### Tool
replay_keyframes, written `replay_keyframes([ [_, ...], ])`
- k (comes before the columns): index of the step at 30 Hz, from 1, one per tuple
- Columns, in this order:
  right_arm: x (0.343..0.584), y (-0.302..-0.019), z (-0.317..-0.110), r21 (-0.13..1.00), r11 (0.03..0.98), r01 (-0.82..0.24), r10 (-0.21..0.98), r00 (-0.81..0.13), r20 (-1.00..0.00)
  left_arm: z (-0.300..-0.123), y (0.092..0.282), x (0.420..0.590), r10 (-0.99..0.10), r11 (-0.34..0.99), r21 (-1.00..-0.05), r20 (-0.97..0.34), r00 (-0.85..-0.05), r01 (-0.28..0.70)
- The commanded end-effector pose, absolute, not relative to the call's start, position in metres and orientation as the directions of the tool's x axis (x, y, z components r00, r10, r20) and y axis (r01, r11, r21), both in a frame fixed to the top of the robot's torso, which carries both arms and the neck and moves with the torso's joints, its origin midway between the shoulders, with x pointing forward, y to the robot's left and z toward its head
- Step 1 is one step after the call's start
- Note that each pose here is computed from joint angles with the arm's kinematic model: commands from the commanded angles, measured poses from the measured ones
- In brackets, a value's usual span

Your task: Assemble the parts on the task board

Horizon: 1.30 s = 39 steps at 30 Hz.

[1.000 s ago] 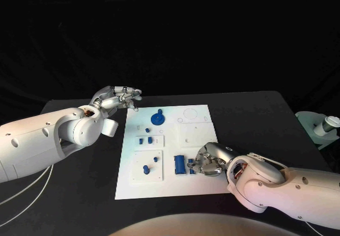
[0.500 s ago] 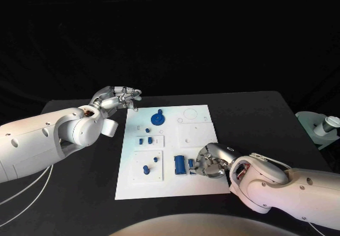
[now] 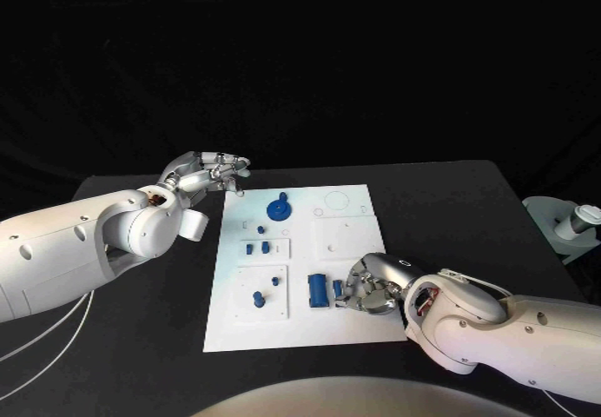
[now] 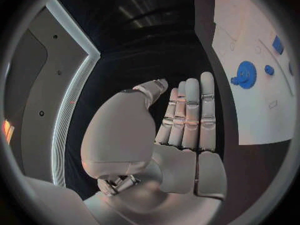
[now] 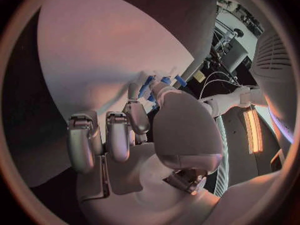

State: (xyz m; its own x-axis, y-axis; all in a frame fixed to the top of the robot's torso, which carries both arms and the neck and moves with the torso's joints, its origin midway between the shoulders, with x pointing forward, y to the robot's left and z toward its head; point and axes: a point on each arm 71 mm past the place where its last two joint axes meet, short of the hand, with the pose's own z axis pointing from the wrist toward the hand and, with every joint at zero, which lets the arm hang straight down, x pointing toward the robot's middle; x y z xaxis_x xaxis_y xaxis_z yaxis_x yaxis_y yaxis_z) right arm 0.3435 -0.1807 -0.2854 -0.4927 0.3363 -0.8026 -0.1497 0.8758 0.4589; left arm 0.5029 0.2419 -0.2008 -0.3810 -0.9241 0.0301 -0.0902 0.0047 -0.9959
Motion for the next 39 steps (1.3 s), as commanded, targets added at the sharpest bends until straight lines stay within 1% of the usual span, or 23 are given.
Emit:
replay_keyframes([
  [1, 0.343, -0.18, -0.287, 0.429, 0.885, -0.181, 0.296, -0.492, -0.818, -0.2, 0.24, 0.503, -0.918, -0.007, -0.996, 0.04, -0.394, -0.087],
  [7, 0.342, -0.179, -0.285, 0.436, 0.88, -0.188, 0.305, -0.48, -0.822, -0.2, 0.24, 0.503, -0.918, -0.007, -0.996, 0.04, -0.394, -0.086],
  [13, 0.34, -0.18, -0.28, 0.472, 0.861, -0.189, 0.347, -0.46, -0.817, -0.2, 0.24, 0.503, -0.919, -0.006, -0.996, 0.04, -0.393, -0.086],
  [18, 0.344, -0.183, -0.272, 0.591, 0.78, -0.207, 0.462, -0.447, -0.766, -0.2, 0.24, 0.503, -0.919, -0.007, -0.996, 0.04, -0.393, -0.085],
  [22, 0.352, -0.185, -0.264, 0.702, 0.676, -0.225, 0.566, -0.451, -0.69, -0.199, 0.24, 0.504, -0.921, -0.009, -0.997, 0.038, -0.388, -0.077],
  [26, 0.368, -0.194, -0.255, 0.798, 0.57, -0.197, 0.677, -0.439, -0.592, -0.199, 0.24, 0.505, -0.925, -0.02, -0.998, 0.044, -0.377, -0.067],
  [29, 0.387, -0.205, -0.251, 0.851, 0.501, -0.154, 0.75, -0.413, -0.517, -0.2, 0.242, 0.507, -0.93, -0.033, -0.998, 0.053, -0.363, -0.062],
  [30, 0.398, -0.211, -0.25, 0.876, 0.466, -0.124, 0.786, -0.396, -0.474, -0.201, 0.243, 0.508, -0.933, -0.04, -0.997, 0.058, -0.354, -0.059],
  [32, 0.412, -0.219, -0.25, 0.902, 0.422, -0.089, 0.826, -0.371, -0.424, -0.202, 0.245, 0.51, -0.938, -0.047, -0.997, 0.062, -0.342, -0.053],
  [35, 0.445, -0.236, -0.252, 0.945, 0.325, -0.025, 0.898, -0.305, -0.317, -0.206, 0.249, 0.515, -0.949, -0.064, -0.997, 0.072, -0.306, -0.036],
  [39, 0.478, -0.25, -0.256, 0.972, 0.236, 0.003, 0.942, -0.246, -0.228, -0.214, 0.253, 0.522, -0.962, -0.086, -0.996, 0.088, -0.257, -0.022],
])
